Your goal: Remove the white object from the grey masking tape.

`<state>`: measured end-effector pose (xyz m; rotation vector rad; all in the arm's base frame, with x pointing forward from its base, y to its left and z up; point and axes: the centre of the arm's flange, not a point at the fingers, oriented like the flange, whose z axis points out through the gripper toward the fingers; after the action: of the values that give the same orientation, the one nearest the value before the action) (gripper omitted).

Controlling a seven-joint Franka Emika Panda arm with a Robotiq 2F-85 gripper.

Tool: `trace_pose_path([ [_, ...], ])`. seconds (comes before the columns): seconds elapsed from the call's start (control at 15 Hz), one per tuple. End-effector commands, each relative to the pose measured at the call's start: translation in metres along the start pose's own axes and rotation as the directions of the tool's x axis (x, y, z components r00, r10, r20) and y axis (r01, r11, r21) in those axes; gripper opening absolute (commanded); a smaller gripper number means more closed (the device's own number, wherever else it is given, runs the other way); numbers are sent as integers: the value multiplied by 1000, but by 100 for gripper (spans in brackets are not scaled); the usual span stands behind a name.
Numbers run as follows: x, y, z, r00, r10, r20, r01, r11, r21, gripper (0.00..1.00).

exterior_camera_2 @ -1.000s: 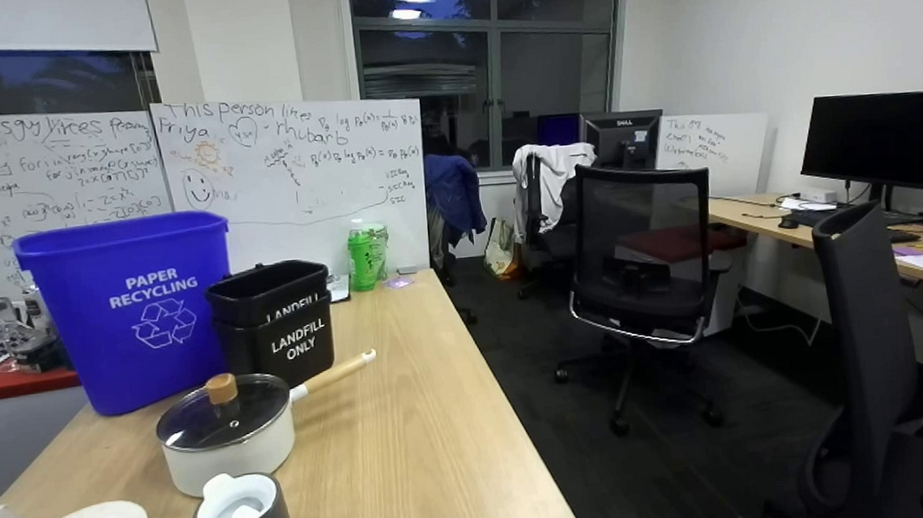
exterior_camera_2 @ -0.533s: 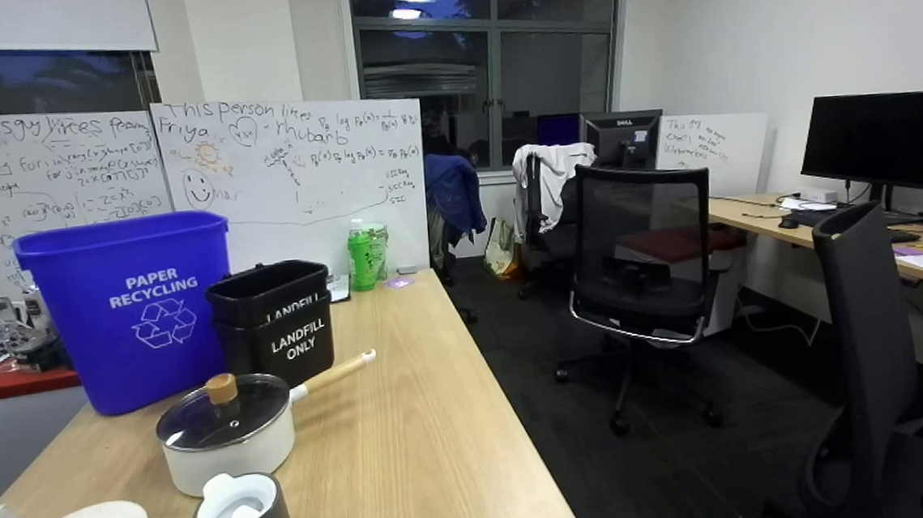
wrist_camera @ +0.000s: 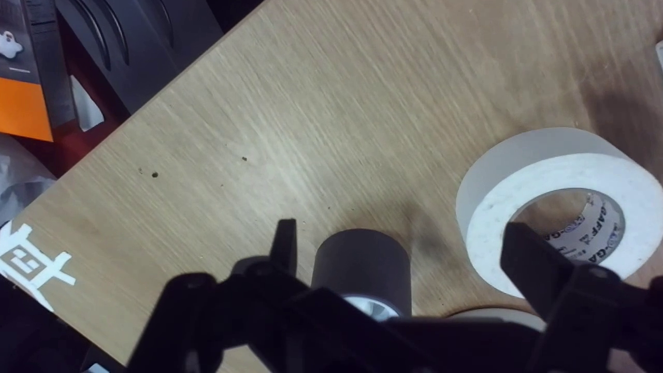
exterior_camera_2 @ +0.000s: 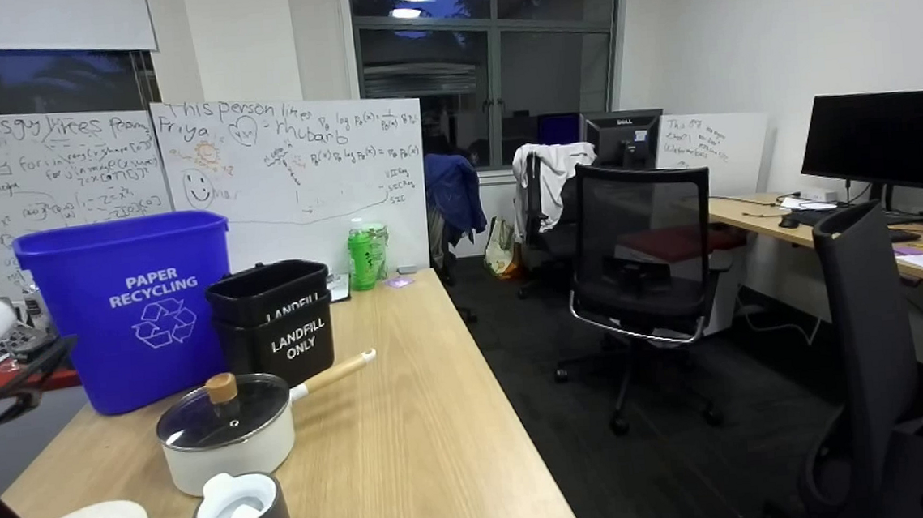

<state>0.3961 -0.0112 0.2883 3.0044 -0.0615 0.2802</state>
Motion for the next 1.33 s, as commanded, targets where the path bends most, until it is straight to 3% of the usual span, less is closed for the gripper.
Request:
trace_pose_path([
  [0.0, 3, 9, 34, 999, 10, -47, -10, 1000, 9, 100],
  [0.2, 4, 12, 53, 997, 20, -70, -17, 999, 34, 100],
  [0.27, 1, 12, 35, 999, 12, -44, -11, 999, 31, 100],
  [1.27, 2, 12, 44, 998, 18, -58, -15, 999, 43, 100],
])
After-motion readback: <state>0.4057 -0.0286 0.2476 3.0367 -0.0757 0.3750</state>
